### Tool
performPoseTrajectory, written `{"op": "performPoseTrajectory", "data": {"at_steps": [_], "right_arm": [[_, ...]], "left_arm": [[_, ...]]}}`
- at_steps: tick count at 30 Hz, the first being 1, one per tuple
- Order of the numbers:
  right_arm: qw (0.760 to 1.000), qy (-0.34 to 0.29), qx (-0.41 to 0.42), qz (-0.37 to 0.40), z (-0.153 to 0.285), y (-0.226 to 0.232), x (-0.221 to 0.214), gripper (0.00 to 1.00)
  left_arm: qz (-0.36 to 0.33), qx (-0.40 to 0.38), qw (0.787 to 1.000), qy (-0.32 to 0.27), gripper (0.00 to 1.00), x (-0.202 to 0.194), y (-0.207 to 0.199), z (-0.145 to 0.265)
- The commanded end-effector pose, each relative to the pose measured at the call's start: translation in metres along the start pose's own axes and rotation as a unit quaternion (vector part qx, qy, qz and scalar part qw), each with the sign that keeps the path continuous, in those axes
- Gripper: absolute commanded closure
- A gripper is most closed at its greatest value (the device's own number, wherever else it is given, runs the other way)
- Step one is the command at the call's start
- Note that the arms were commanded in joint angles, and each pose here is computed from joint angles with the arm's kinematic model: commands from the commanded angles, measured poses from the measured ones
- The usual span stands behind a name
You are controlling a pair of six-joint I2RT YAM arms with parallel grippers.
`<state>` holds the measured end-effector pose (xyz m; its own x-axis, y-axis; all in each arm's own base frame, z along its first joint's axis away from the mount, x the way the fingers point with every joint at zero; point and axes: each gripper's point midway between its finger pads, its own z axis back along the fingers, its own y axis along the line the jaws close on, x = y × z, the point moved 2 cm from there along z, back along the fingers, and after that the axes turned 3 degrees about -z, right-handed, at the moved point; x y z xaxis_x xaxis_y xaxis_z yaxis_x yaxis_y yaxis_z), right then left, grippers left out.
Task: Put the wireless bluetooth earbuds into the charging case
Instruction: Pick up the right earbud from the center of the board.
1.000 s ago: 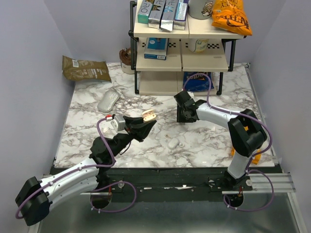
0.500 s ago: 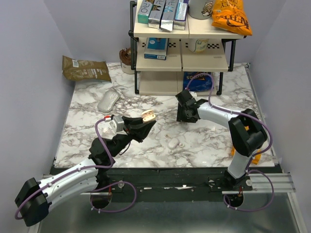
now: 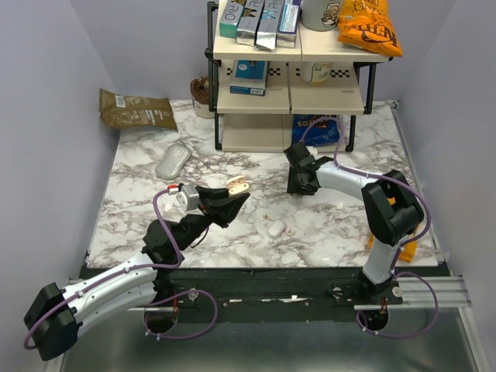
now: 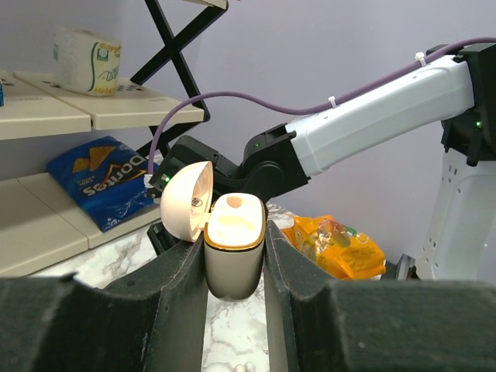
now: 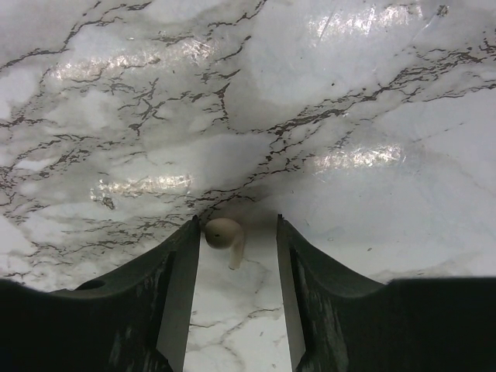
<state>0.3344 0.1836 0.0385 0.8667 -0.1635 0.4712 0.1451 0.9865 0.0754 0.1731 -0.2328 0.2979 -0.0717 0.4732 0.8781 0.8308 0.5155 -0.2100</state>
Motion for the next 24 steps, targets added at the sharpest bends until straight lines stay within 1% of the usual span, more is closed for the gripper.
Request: {"op": "performPoseTrajectory", "data": {"at_steps": [1,3,12,15,20,23,24], "right_arm": [[1.0,0.016,0.006,0.005,-0.007,0.003,-0.007,0.48],[1.0,0.018,0.005,0.005,-0.007,0.003,-0.007,0.48],[0.999,0.037,0.0,0.001,-0.013,-0.003,-0.024,0.61],[0.999,0.041,-0.001,0.001,-0.015,-0.005,-0.028,0.64],[0.999,0.043,-0.001,0.0,-0.014,-0.007,-0.031,0.65],[0.999,0.042,0.0,-0.001,-0.013,-0.008,-0.032,0.71],[0.999,0.042,0.001,-0.001,-0.013,-0.008,-0.031,0.76]], "left_arm": [[0.001,0.005,1.0,0.002,1.0,-0.003,0.002,0.002],[0.001,0.005,1.0,0.001,1.0,-0.003,0.002,0.001],[0.002,0.004,1.0,0.002,1.0,-0.003,0.001,0.002],[0.003,0.004,1.0,0.003,1.0,-0.004,0.001,0.003],[0.003,0.003,1.0,0.0,1.0,-0.001,0.0,0.003],[0.005,0.002,1.0,0.001,1.0,-0.002,0.0,0.003],[0.004,0.002,1.0,0.003,1.0,-0.003,0.0,0.003]]}}
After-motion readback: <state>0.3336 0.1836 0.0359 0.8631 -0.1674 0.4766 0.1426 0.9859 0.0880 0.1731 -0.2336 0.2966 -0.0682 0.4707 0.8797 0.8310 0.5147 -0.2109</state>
